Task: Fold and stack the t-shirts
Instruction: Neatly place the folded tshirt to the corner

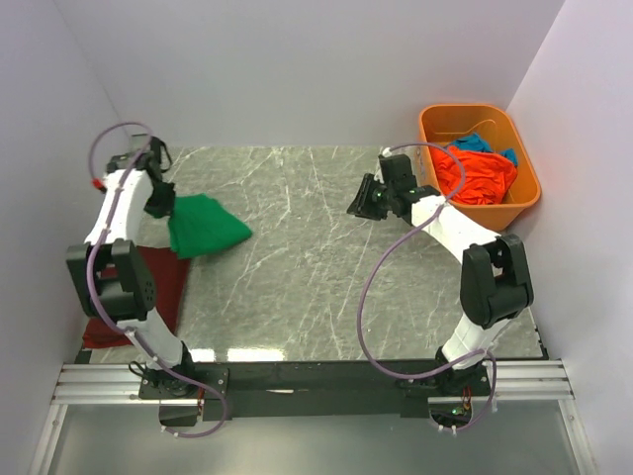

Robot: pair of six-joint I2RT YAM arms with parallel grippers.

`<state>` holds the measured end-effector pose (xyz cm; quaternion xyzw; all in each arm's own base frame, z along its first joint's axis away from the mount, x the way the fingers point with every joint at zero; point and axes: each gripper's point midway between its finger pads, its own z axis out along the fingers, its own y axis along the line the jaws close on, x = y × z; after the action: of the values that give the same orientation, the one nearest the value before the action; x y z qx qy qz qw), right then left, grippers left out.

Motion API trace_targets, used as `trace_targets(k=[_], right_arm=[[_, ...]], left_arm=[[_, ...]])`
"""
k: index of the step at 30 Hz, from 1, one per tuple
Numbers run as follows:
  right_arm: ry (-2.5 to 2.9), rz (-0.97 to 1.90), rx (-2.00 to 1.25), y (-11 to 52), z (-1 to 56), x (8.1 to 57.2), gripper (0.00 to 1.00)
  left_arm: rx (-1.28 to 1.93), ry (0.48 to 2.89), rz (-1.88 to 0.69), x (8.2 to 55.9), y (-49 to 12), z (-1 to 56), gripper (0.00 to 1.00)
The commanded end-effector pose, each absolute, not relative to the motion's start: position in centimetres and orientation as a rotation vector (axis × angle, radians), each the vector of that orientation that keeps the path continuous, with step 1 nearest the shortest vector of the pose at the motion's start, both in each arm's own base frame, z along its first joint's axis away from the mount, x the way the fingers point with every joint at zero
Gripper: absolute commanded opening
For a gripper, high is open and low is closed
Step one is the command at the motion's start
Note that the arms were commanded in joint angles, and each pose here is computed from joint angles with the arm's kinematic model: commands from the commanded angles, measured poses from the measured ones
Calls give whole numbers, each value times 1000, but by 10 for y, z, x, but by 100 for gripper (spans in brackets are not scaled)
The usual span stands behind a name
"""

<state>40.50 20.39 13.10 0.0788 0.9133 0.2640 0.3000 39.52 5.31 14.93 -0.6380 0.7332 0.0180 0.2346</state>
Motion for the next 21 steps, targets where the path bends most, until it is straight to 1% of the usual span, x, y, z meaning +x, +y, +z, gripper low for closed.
trace_targets(k=[1,8,21], right_arm=[[2371,724,181,215,152,403,36],[2379,716,160,224,151,396,36],[2383,670,158,221,155,395,36]], left_arm=[[-1733,1919,19,383,81,192,1],[-1771,1843,-2,379,119,215,1],[-1797,1723,-100,387,143,254,1]])
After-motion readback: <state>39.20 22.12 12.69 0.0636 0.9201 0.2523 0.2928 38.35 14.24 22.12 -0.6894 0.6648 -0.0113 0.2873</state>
